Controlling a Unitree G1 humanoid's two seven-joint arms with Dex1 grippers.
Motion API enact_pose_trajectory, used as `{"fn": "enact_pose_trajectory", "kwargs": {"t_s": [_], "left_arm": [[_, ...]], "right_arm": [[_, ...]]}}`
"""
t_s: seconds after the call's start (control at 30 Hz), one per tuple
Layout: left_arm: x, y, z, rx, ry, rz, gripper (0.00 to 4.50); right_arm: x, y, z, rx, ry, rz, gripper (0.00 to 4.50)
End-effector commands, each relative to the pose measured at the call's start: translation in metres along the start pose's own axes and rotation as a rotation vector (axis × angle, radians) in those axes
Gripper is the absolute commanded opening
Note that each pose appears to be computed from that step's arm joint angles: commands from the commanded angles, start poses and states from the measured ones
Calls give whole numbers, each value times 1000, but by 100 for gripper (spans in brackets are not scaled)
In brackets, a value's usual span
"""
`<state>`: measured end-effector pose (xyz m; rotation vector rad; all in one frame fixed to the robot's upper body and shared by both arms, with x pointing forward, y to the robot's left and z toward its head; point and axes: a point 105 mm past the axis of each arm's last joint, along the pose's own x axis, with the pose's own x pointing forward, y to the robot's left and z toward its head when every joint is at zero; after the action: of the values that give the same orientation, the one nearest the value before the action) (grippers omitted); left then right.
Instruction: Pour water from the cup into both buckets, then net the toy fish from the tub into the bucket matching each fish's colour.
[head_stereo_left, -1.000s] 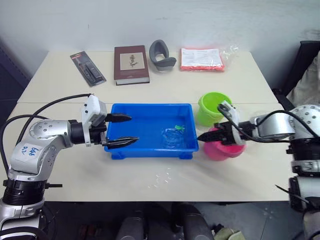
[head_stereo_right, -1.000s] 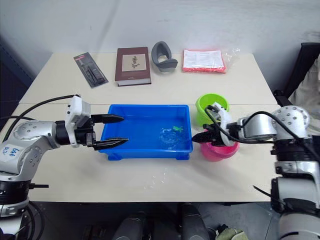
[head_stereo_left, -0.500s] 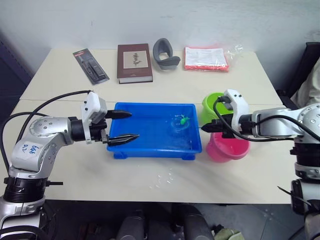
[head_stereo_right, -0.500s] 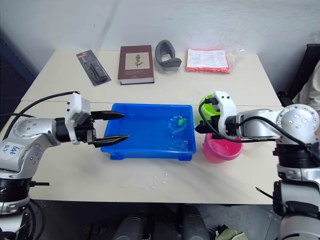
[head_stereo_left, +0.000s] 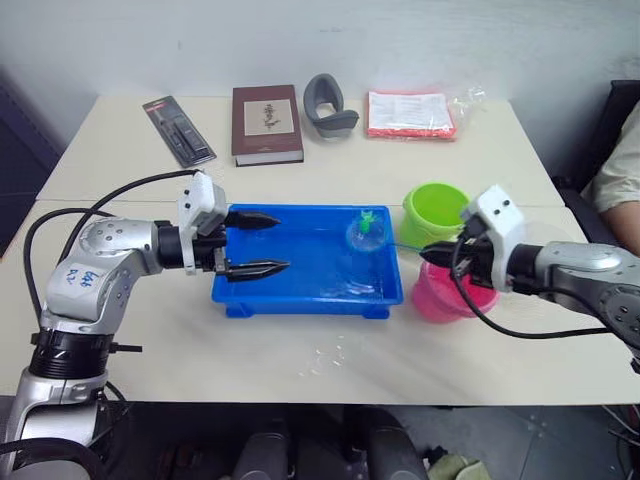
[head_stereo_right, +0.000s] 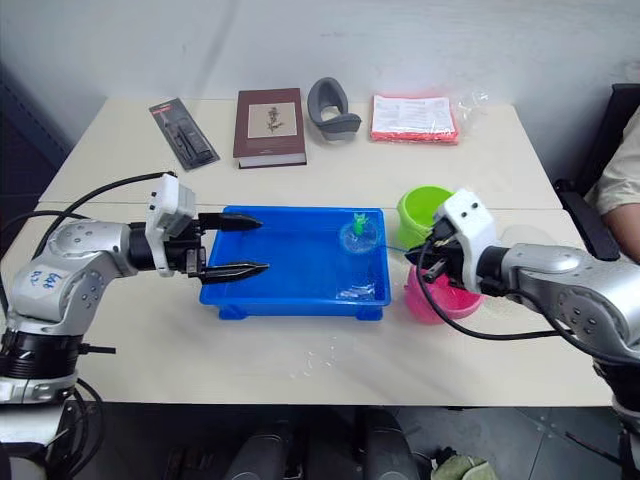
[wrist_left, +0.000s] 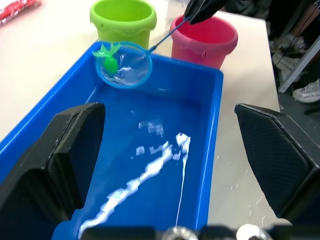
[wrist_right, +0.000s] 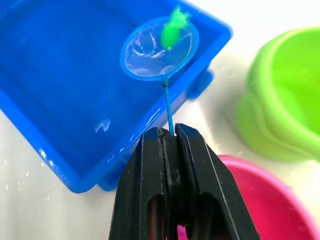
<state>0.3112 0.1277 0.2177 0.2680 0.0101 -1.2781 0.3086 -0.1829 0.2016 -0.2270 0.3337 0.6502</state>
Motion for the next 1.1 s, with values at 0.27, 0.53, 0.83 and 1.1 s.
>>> {"fn": "enact_pose_trajectory", "kwargs": {"t_s": [0.27, 0.53, 0.83, 1.1], "left_arm": [[11, 11, 22, 70, -50, -45, 447], [15, 15, 24, 90, -45, -60, 447], [16, 17, 26, 103, -36, -67, 447], [18, 20, 27, 118, -18, -77, 447]], "right_arm": [[-51, -53, 28, -191, -106, -271, 0], [-57, -79, 26, -782, 5, -390, 0], [-52, -76, 25, -1830, 188, -264, 0], [-55, -81, 47, -1727, 76, -295, 0]]}}
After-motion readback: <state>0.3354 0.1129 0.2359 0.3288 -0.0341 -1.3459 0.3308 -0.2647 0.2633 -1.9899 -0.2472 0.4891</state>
